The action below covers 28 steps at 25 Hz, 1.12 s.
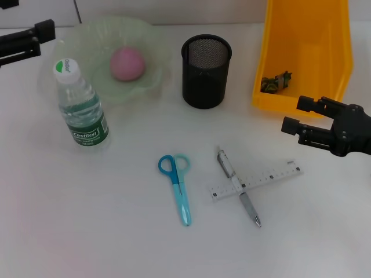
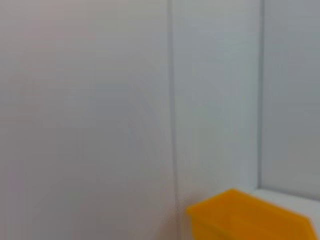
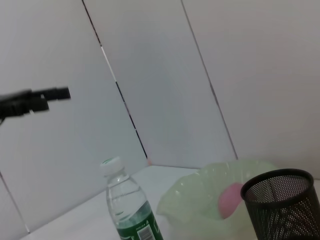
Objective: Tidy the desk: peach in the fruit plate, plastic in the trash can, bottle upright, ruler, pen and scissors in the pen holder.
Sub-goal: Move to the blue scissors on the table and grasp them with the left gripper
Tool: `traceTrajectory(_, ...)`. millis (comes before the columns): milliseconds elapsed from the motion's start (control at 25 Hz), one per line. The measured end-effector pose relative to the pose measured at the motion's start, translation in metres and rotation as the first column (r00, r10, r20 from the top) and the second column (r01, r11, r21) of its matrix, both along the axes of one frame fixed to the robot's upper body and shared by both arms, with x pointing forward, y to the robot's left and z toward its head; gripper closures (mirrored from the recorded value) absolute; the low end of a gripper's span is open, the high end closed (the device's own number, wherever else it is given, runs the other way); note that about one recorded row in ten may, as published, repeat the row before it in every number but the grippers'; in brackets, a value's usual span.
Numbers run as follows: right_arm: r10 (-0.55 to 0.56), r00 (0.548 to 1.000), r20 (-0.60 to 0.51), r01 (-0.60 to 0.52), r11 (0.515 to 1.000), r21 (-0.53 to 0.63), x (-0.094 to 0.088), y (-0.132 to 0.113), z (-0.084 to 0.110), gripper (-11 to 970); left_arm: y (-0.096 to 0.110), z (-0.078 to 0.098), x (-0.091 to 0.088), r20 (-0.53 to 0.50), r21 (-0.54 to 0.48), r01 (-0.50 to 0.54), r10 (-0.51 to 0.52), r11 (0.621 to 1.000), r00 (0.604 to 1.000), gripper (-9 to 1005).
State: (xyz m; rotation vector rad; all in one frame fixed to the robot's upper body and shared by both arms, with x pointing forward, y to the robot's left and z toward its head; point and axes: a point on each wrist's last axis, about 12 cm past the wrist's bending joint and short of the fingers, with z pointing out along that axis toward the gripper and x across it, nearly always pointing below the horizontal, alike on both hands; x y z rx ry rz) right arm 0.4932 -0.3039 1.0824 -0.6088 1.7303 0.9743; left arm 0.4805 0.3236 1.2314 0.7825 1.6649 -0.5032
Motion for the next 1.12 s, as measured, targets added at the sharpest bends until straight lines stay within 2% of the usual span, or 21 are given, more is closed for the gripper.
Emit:
traceTrajectory(40, 0.005, 1.000, 0.006, -0.005, 1.000, -0.007, 0.000, 0.000, 0.001, 160, -0.010, 0.007, -0.006, 0.020, -0.011, 0.038, -0.038, 0.999, 0.999, 191)
traceTrajectory(120, 0.018, 1.000, 0.018, -0.018, 1.000, -0.024, -0.002, -0.001, 0.001, 160, -0.017, 0.011, -0.009, 0.019, -0.024, 0.060, -0.060, 0.998, 0.998, 191)
traceTrajectory(240, 0.063, 0.997, 0.034, -0.060, 0.995, -0.081, -0.004, -0.001, 0.001, 160, -0.038, 0.014, -0.012, -0.049, -0.034, 0.099, -0.100, 0.995, 0.994, 192)
traceTrajectory(280, 0.063, 0.997, 0.034, -0.060, 0.995, -0.081, -0.004, -0.001, 0.001, 160, -0.038, 0.014, -0.012, -0.049, -0.034, 0.099, -0.100, 0.995, 0.994, 192)
traceTrajectory(400, 0.082, 0.996, 0.028, -0.078, 0.990, -0.114, -0.004, 0.000, -0.001, 160, -0.059, 0.014, -0.015, -0.098, 0.004, 0.126, -0.125, 0.992, 0.987, 192)
traceTrajectory(440, 0.087, 0.996, 0.026, -0.084, 0.989, -0.122, -0.003, 0.001, -0.002, 160, -0.072, 0.014, -0.016, -0.122, 0.036, 0.130, -0.125, 0.991, 0.985, 192)
traceTrajectory(480, 0.087, 0.996, 0.026, -0.084, 0.989, -0.122, -0.003, 0.001, -0.002, 160, -0.072, 0.014, -0.016, -0.122, 0.036, 0.130, -0.125, 0.991, 0.985, 193)
traceTrajectory(600, 0.092, 0.996, 0.024, -0.088, 0.987, -0.135, -0.003, 0.001, -0.003, 160, -0.089, 0.012, -0.012, -0.199, 0.079, 0.101, -0.084, 0.992, 0.977, 193)
traceTrajectory(640, 0.092, 0.995, 0.030, -0.086, 0.985, -0.152, -0.004, 0.000, -0.004, 160, -0.097, 0.008, -0.007, -0.263, 0.099, 0.079, -0.050, 0.992, 0.964, 193)
traceTrajectory(720, 0.089, 0.995, 0.039, -0.081, 0.983, -0.166, -0.005, -0.002, -0.004, 160, -0.101, 0.005, -0.005, -0.295, 0.120, 0.072, -0.034, 0.990, 0.955, 193)
traceTrajectory(800, 0.086, 0.995, 0.041, -0.078, 0.982, -0.172, -0.005, -0.004, -0.004, 160, -0.115, -0.004, -0.003, -0.352, 0.175, 0.075, -0.009, 0.982, 0.936, 193)
traceTrajectory(840, 0.080, 0.996, 0.044, -0.071, 0.981, -0.182, -0.006, -0.006, -0.004, 160, -0.129, -0.010, -0.001, -0.389, 0.234, 0.077, 0.021, 0.969, 0.921, 194)
traceTrajectory(1120, 0.066, 0.997, 0.045, -0.057, 0.980, -0.191, -0.007, -0.010, -0.005, 160, -0.157, -0.014, -0.001, -0.474, 0.313, 0.097, 0.067, 0.945, 0.878, 194)
